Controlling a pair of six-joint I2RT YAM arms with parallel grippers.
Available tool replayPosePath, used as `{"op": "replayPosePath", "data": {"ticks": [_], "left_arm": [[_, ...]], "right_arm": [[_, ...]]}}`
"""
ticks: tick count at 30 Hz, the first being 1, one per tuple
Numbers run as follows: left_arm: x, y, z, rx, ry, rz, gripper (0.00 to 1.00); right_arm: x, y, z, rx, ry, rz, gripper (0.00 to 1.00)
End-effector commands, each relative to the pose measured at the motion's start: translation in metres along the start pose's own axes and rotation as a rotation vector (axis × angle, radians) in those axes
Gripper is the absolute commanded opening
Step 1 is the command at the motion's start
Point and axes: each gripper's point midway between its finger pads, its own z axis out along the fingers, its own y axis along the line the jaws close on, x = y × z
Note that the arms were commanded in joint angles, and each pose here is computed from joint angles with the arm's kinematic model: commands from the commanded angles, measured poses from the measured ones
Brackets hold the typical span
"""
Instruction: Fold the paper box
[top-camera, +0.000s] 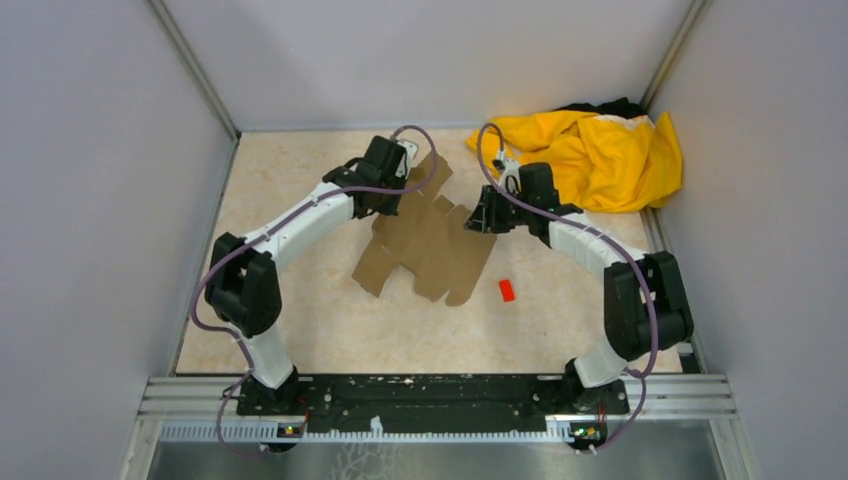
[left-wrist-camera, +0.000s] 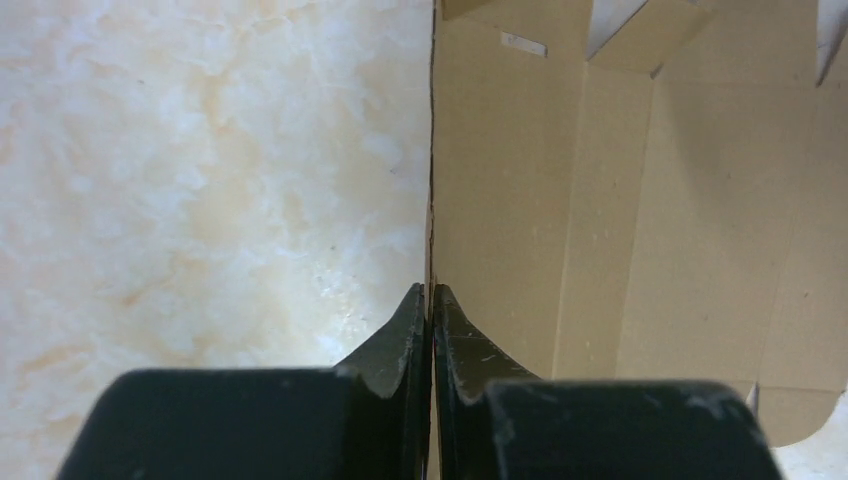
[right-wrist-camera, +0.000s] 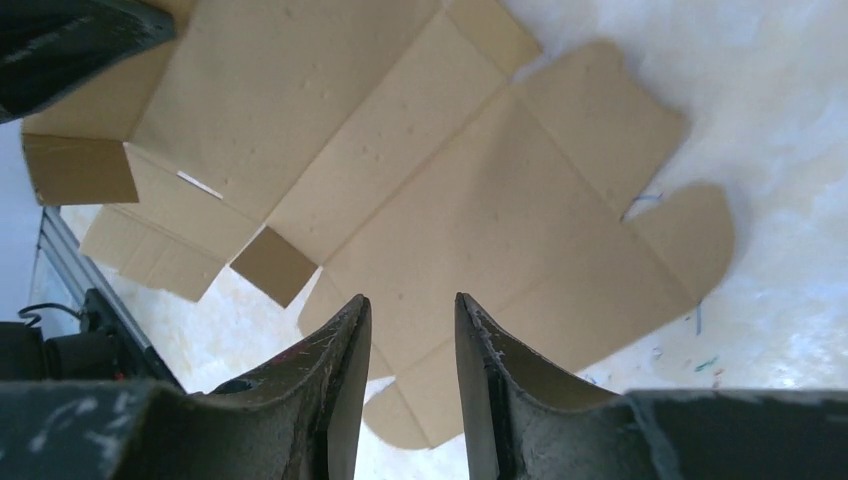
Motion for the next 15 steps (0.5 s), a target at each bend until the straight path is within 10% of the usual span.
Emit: {"op": "replayPosePath", "data": {"ticks": [1, 15], "left_arm": [[-0.008, 0.008, -0.021, -0.147, -0.003, 0.131, 0.09], [-0.010, -0.008, -0.031, -0.381, 0.032, 0.435, 0.06]], "right_arm": [[0.019, 0.004, 0.016, -0.070, 0.028, 0.042, 0.36], [0.046, 0.000, 0.048, -0.117, 0.083, 0.143, 0.31]]}}
